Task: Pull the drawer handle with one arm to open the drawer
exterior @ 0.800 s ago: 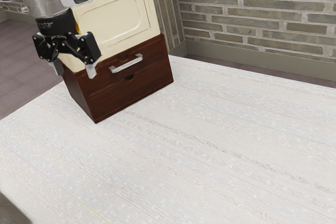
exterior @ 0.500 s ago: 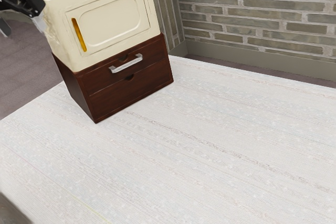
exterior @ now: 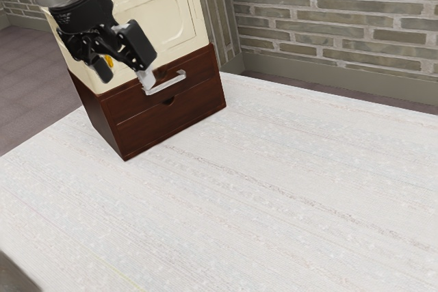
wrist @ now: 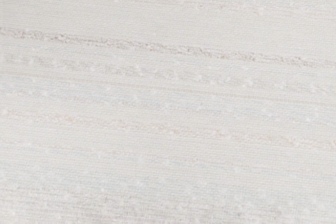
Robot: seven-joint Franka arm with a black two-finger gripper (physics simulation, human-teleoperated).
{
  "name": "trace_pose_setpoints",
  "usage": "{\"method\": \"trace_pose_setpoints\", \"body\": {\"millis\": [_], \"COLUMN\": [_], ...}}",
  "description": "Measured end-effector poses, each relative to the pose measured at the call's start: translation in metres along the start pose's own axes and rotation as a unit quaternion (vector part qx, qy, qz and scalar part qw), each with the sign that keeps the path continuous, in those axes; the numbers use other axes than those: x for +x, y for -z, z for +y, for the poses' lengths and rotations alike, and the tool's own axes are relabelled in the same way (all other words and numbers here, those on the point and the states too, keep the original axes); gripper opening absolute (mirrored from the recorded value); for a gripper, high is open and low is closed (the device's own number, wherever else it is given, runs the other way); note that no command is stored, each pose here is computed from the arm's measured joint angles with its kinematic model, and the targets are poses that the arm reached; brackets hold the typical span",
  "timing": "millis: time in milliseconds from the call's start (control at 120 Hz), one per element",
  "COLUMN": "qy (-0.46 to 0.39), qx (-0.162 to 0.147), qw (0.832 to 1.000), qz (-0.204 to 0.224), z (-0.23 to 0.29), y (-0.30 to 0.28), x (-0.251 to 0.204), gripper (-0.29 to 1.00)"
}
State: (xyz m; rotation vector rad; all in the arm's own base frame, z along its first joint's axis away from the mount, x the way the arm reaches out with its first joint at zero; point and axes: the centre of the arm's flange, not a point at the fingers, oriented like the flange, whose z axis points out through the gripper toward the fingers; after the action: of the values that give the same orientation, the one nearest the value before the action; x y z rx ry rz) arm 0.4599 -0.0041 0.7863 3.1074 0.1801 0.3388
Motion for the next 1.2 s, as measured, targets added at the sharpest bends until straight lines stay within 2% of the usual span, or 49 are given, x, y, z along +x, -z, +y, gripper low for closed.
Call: {"method": "trace_pose_setpoints", "body": {"millis": [125,233,333,525,667,808,1200], "qy": [0.004,0.012,-0.02,-0.119,-0.165,-0.182,-0.183], "qx": [0.002,-0.009,0.001,0.086,0.129,0.148,0.168], "qw": [1.0,0.999,0.999,0.989,0.977,0.972,0.969], "qz": [-0.02,-0.042,-0.05,0.002,0.025,0.021,0.003], "z": [-0.011,-0.014,-0.002,0.018,0.014,-0.002,-0.069], "y": [-0.045,-0.071,-0.107,-0.133,-0.145,-0.168,-0.207], "x": [-0.065,-0.087,-0.062,-0.028,-0.001,0.036,0.107], "gripper": [0.7,0.7,0.7,0.7,0.7,0.7,0.7]}}
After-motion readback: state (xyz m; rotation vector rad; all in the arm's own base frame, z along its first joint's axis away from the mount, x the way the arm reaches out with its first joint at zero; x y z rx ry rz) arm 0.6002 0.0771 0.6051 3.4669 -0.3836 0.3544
